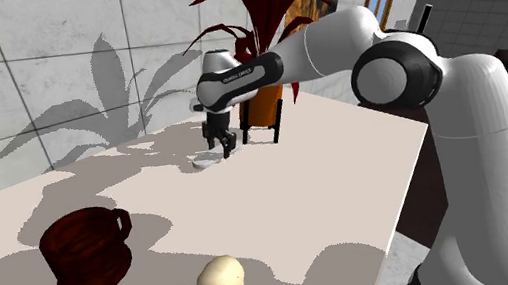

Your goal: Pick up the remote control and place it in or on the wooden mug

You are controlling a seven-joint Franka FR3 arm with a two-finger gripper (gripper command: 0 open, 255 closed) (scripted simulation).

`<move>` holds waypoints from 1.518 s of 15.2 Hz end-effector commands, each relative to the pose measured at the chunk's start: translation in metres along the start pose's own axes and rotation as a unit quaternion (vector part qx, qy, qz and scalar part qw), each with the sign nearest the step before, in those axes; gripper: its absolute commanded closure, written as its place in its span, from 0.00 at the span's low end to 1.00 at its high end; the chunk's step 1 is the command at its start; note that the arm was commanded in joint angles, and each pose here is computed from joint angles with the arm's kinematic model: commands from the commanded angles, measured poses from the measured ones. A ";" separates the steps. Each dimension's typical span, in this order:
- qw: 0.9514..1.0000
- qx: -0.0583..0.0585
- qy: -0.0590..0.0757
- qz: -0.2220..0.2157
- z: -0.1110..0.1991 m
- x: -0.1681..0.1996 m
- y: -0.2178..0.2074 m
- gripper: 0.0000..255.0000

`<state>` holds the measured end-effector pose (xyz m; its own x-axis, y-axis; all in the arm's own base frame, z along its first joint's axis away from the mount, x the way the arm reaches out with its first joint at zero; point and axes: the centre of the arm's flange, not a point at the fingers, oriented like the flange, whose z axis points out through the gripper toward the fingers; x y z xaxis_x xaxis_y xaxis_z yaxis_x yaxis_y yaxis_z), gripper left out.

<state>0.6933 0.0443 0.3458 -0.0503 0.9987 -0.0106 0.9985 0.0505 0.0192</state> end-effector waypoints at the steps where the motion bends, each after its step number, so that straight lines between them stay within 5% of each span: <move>1: 1.000 0.000 0.000 0.000 -0.011 0.000 0.001 1.00; 23: 1.000 0.000 0.000 0.000 -0.127 -0.001 0.003 1.00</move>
<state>0.6940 0.0444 0.4676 -0.0501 0.9987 -0.0107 0.9985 0.0503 0.0195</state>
